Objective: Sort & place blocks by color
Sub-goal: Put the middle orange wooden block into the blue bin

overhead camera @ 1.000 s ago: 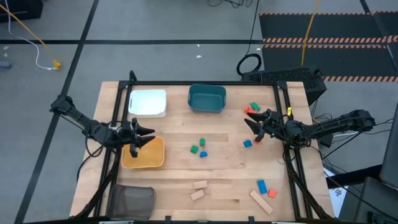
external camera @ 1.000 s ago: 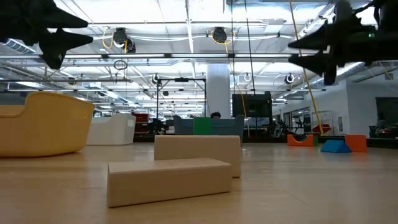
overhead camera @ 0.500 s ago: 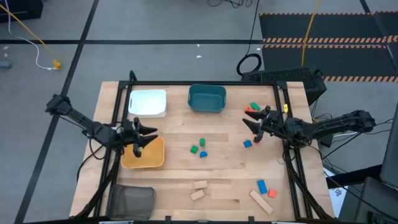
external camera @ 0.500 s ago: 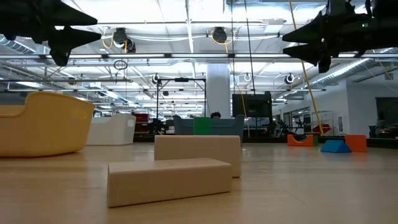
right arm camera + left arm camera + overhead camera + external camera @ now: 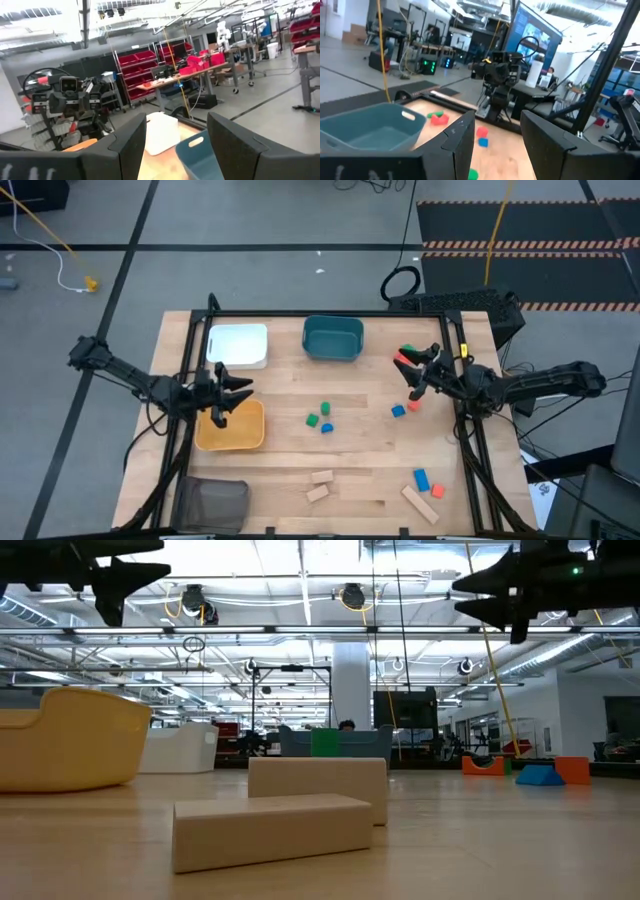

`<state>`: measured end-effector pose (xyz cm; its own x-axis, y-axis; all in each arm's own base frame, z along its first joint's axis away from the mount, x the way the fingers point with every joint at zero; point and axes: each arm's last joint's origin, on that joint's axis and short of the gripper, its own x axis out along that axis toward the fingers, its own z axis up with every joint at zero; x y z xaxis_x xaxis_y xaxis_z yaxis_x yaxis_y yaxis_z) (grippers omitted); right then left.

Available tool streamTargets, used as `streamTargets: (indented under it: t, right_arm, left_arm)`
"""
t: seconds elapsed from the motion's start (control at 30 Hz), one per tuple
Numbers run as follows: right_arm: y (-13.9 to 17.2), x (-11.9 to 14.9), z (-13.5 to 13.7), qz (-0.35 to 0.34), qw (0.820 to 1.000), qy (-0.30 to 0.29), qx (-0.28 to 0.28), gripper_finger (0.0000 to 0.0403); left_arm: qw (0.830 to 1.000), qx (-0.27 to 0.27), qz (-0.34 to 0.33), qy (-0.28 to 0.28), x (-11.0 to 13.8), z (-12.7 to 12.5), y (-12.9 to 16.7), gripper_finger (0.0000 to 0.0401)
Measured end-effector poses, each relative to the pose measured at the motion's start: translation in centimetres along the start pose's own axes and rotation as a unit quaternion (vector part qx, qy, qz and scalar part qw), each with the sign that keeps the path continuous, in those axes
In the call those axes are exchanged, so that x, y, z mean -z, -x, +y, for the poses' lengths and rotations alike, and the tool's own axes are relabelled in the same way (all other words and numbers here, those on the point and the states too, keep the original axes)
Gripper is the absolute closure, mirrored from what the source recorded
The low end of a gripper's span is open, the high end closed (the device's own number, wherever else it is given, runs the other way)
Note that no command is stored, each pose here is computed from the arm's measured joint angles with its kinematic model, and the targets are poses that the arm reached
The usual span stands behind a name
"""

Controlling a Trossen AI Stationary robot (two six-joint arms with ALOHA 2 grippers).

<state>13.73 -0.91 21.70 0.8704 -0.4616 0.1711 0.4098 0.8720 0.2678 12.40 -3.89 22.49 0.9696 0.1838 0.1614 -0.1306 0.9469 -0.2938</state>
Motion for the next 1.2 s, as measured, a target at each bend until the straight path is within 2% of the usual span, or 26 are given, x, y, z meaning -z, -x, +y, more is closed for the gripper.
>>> streamTargets:
  t: [0.13,0.3,0.53,0.8,0.93,1.03,1.1,1.2]
  right_arm:
    - [-0.9,-2.3,0.7,0.009,1.0,0.025,-0.013,0.02]
    - [-1.6,-4.9,1.2,0.049,0.997,0.052,0.007,0.02]
    - [-1.8,-5.4,0.5,0.119,0.991,0.01,0.055,0.02]
    - [-2.5,-7.5,0.2,0.189,0.975,0.036,0.108,0.02]
    - [-2.9,-7.9,-0.1,0.247,0.957,0.036,0.148,0.02]
    - [-3.1,-6.8,-0.5,0.317,0.935,-0.008,0.16,0.02]
    - [-3.2,-5.7,-0.6,0.375,0.913,-0.054,0.153,0.02]
    - [-3.7,-3.9,-0.5,0.459,0.87,-0.104,0.147,0.02]
  left_arm:
    - [1.0,-0.011,-0.003,-0.007,-0.1,0.3,-0.1,0.024]
    - [1.0,-0.018,-0.004,-0.009,-0.1,0.4,-0.2,0.024]
    - [1.0,-0.018,-0.005,0.003,-0.1,0.4,-0.2,0.024]
    - [1.0,-0.017,-0.005,0.001,-0.1,0.4,-0.2,0.024]
    - [1.0,-0.017,-0.005,0.006,-0.1,0.4,-0.2,0.024]
    - [1.0,-0.017,-0.005,0.008,-0.1,0.4,-0.2,0.024]
    - [1.0,-0.017,-0.005,0.009,-0.1,0.4,-0.2,0.024]
    - [1.0,-0.017,-0.005,0.009,-0.1,0.4,-0.2,0.024]
